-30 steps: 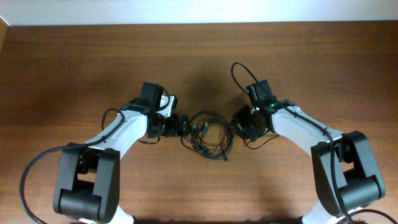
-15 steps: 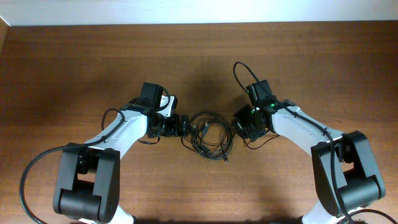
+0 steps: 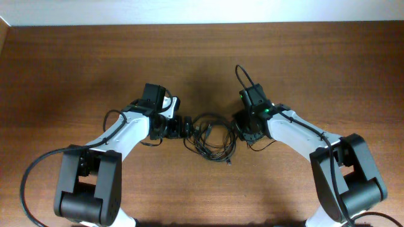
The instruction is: Untangle cables
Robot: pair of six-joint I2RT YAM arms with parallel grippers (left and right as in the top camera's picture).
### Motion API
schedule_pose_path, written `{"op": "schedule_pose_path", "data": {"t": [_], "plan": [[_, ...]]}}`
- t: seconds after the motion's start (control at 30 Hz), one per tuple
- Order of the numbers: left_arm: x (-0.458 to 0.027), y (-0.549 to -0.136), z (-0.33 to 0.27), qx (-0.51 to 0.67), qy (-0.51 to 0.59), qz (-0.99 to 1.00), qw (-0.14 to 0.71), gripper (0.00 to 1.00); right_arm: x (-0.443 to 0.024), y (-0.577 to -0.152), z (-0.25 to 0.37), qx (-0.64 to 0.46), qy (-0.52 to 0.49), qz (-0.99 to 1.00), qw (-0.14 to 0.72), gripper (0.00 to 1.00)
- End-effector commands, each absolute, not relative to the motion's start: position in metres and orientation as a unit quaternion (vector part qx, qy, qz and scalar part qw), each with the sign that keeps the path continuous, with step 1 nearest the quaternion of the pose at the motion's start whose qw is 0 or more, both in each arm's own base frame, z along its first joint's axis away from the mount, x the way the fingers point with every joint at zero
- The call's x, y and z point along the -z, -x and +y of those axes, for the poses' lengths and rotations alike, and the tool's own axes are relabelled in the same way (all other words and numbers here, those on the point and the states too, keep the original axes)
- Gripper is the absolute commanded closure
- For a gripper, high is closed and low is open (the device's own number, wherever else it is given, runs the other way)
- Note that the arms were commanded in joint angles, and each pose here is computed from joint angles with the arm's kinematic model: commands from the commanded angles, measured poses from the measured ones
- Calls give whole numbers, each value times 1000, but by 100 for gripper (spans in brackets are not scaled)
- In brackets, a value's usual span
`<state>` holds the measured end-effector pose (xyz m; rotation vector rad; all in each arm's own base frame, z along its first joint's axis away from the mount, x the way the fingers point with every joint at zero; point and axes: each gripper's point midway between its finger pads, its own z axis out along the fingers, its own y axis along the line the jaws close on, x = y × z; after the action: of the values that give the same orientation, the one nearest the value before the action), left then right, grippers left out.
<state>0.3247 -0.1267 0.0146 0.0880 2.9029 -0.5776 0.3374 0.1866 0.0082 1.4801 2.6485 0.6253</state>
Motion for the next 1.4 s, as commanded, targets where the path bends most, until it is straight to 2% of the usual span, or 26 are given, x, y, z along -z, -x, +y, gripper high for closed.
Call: {"op": "schedule_pose_path", "data": {"t": [0.0, 0.17, 0.3, 0.47, 0.7, 0.97, 1.2, 1.23, 1.27, 1.37], "plan": [[-1, -316, -117, 174, -22, 982, 71, 1, -6, -341, 184, -198, -493, 847, 35, 73], [-1, -316, -117, 174, -22, 982, 71, 1, -4, -338, 181, -187, -494, 848, 36, 73], [-1, -316, -118, 174, -22, 982, 71, 1, -1, -339, 176, -154, -488, 855, 77, 74], [-1, -316, -118, 174, -22, 982, 72, 1, -1, -339, 176, -155, -489, 855, 77, 74], [-1, -316, -118, 174, -22, 982, 71, 1, -7, -335, 200, -206, -474, 856, 29, 74], [-1, -316, -118, 174, -22, 982, 71, 1, 4, -332, 188, -171, -479, 860, 44, 74], [-1, -316, -118, 174, -22, 982, 71, 1, 5, -341, 191, -184, -477, 858, 51, 71], [-1, -316, -118, 174, -22, 982, 71, 1, 5, -339, 190, -187, -446, 874, 47, 87], [-1, -316, -117, 174, -22, 982, 71, 1, -1, -340, 195, -212, -411, 886, 34, 96], [-1, -316, -118, 174, -22, 982, 72, 1, -42, -349, 212, -340, -310, 888, 3, 96]]}}
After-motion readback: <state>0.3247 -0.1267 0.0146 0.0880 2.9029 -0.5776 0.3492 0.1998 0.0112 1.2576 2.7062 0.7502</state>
